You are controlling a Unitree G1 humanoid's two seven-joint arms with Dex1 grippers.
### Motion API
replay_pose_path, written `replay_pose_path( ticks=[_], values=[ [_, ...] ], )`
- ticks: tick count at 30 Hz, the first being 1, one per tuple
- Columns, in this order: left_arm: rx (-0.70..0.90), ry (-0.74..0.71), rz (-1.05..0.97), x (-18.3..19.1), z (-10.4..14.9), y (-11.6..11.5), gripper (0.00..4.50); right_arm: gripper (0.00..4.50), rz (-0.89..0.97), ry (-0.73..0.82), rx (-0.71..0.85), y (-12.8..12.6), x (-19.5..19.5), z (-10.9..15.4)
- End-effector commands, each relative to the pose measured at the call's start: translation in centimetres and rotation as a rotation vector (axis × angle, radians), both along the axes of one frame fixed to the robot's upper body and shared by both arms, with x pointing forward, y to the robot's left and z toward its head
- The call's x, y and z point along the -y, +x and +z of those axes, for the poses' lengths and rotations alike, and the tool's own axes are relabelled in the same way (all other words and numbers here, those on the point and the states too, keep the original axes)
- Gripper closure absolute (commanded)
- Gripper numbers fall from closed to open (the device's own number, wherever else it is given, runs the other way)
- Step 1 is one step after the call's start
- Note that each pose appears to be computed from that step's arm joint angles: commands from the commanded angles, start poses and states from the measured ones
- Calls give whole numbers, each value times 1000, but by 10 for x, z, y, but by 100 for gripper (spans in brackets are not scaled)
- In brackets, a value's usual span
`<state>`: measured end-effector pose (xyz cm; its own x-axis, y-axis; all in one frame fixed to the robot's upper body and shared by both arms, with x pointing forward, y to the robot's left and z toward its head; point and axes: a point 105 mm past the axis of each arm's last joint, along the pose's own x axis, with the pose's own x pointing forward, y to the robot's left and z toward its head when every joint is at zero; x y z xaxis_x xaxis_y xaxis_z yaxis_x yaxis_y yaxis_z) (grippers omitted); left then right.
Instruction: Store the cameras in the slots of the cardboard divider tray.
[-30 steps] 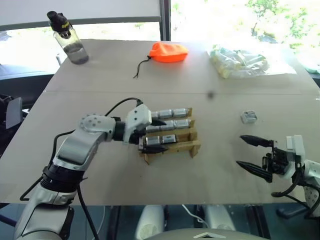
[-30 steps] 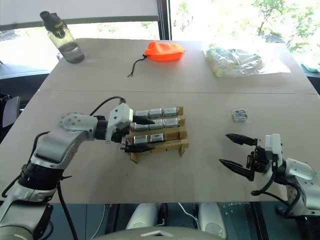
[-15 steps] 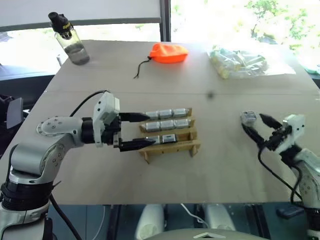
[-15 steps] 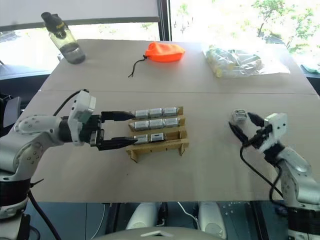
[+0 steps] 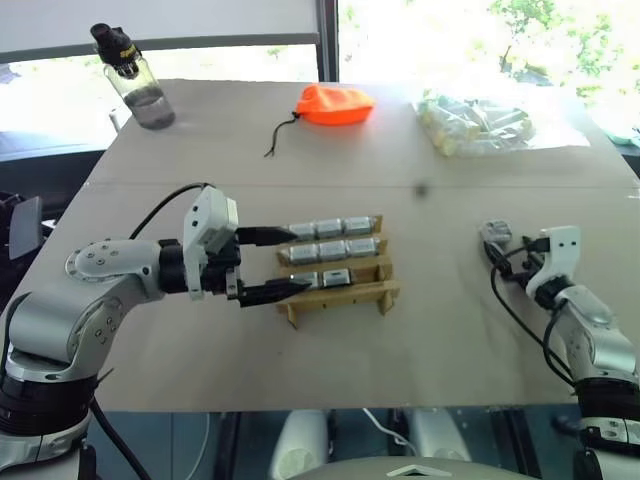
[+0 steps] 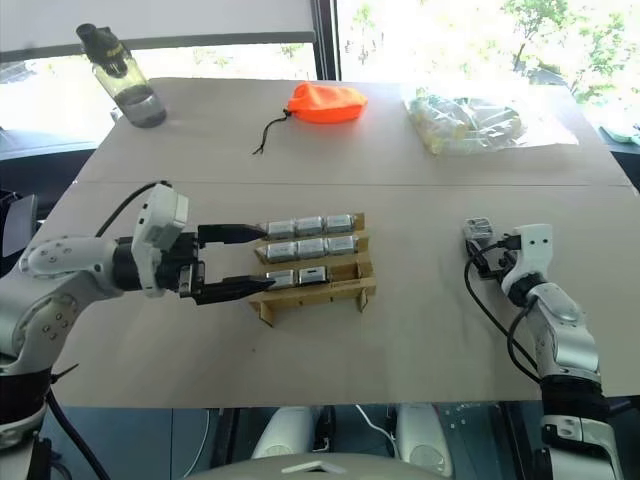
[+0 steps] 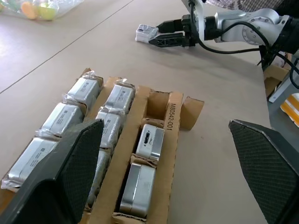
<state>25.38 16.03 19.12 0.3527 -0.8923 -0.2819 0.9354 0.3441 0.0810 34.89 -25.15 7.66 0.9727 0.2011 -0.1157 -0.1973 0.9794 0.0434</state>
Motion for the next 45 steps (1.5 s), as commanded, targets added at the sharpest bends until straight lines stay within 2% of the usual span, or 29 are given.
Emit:
replay_pose_path(
  ticks=[1,7,10,14,15,18,23,29,32,35,41,45],
  values=[
    [68,13,-7,2,12,-2,5,0,17,-3,-3,6,-7,-1],
    [68,22,-2,0,12,0,5,0,56,-27,-1,11,-17,-1],
    [67,19,-3,1,12,0,0,83,46,-39,4,12,-16,0],
    [64,19,-2,2,10,-1,0,254,57,-77,33,11,-17,4],
    [56,24,7,1,9,0,0,267,86,-125,59,10,-20,8],
    [52,25,24,-1,9,4,0,267,216,-275,145,6,-35,19],
    [74,25,9,3,13,10,0,267,380,-396,270,4,-60,43],
    [70,-3,-19,14,13,21,0,267,704,-525,476,-14,-108,80],
    [61,-26,-31,21,13,29,0,267,882,-723,576,-25,-128,85],
    [44,-67,-5,44,9,55,0,267,1050,-927,731,-33,-152,95],
    [-46,-59,-51,61,1,67,0,267,1167,-1081,929,-35,-176,101],
    [-83,-80,-58,70,-1,71,0,267,1188,-1116,978,-34,-183,100]
  ],
)
